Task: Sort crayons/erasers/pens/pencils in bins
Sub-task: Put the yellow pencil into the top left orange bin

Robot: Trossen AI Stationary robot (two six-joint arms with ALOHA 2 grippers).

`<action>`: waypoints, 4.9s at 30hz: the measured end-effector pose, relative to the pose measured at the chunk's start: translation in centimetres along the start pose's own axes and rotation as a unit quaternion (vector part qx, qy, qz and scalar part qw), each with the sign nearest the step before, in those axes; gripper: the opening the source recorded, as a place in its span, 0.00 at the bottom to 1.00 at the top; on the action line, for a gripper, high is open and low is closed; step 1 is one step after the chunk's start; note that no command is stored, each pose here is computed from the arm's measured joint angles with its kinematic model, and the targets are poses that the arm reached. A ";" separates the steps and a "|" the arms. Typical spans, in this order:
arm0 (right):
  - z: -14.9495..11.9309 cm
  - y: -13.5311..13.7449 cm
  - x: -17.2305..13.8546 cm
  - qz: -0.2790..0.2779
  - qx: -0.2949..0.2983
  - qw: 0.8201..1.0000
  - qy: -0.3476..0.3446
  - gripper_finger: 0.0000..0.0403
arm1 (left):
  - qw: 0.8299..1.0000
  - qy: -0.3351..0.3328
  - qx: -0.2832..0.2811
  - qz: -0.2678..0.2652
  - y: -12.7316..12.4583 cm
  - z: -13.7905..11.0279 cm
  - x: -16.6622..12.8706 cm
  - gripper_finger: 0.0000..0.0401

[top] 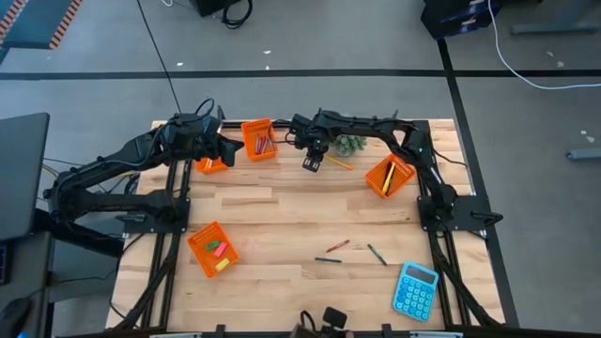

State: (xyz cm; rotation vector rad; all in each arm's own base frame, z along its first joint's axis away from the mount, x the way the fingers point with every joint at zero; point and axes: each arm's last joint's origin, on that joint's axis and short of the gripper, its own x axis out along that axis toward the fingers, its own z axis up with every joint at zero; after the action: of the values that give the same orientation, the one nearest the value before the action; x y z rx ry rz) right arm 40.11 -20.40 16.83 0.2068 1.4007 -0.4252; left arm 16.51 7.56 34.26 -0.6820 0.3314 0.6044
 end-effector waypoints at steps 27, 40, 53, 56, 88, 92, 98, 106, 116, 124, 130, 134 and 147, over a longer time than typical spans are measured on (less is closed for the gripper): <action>-0.2 -2.9 0.7 0.034 -0.018 0.999 -0.011 0.30 | 1.000 0.000 -0.014 0.000 0.0 0.0 0.0 0.06; -0.2 -1.2 1.8 0.047 -0.047 0.998 0.004 0.30 | 1.000 0.000 -0.017 0.000 0.0 0.0 0.0 0.06; -0.1 -1.3 1.8 0.046 -0.040 0.998 0.000 0.30 | 1.000 0.004 -0.027 0.003 0.1 -0.1 0.0 0.04; -0.1 -1.3 1.8 0.050 -0.036 0.998 -0.001 0.29 | 1.000 0.004 -0.027 0.003 0.0 -0.1 0.0 0.04; -0.1 -1.3 -3.0 0.072 -0.010 0.996 -0.051 0.04 | 1.000 0.005 0.017 0.003 0.1 -0.1 0.0 0.03; -0.4 -2.1 -1.9 0.077 0.012 0.996 -0.037 0.16 | 1.000 0.005 0.017 0.004 0.1 -0.1 0.0 0.05; -0.6 -2.6 -1.4 0.077 0.011 0.996 -0.039 0.32 | 1.000 0.007 0.013 0.005 0.1 -0.1 0.0 0.07; -0.3 -2.7 -1.4 0.074 -0.016 0.995 -0.058 0.33 | 1.000 0.007 0.009 0.004 0.1 -0.1 0.0 0.04; 0.0 -2.7 -1.4 0.072 -0.037 0.994 -0.075 0.33 | 1.000 0.002 0.011 0.011 0.1 -0.1 0.0 0.05; -0.2 -3.0 -0.7 0.067 -0.072 0.992 -0.081 0.33 | 1.000 0.002 0.013 0.011 0.1 -0.1 0.0 0.03; -1.9 -2.6 1.4 0.070 -0.066 0.995 -0.036 0.33 | 1.000 0.002 0.014 0.011 0.1 -0.1 0.0 0.05; -2.4 -2.7 1.9 0.060 -0.061 0.996 -0.025 0.33 | 1.000 0.002 0.014 0.011 0.1 -0.1 0.0 0.07; -1.1 -3.1 -0.4 0.058 0.045 0.996 -0.042 0.33 | 0.999 0.002 0.030 0.011 0.1 -0.1 0.0 0.03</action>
State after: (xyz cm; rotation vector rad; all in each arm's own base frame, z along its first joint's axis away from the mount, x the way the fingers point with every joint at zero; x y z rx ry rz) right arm 37.83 -22.69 17.36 0.3386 1.2814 -0.3973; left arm 16.41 7.59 34.14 -0.6217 0.3596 0.6125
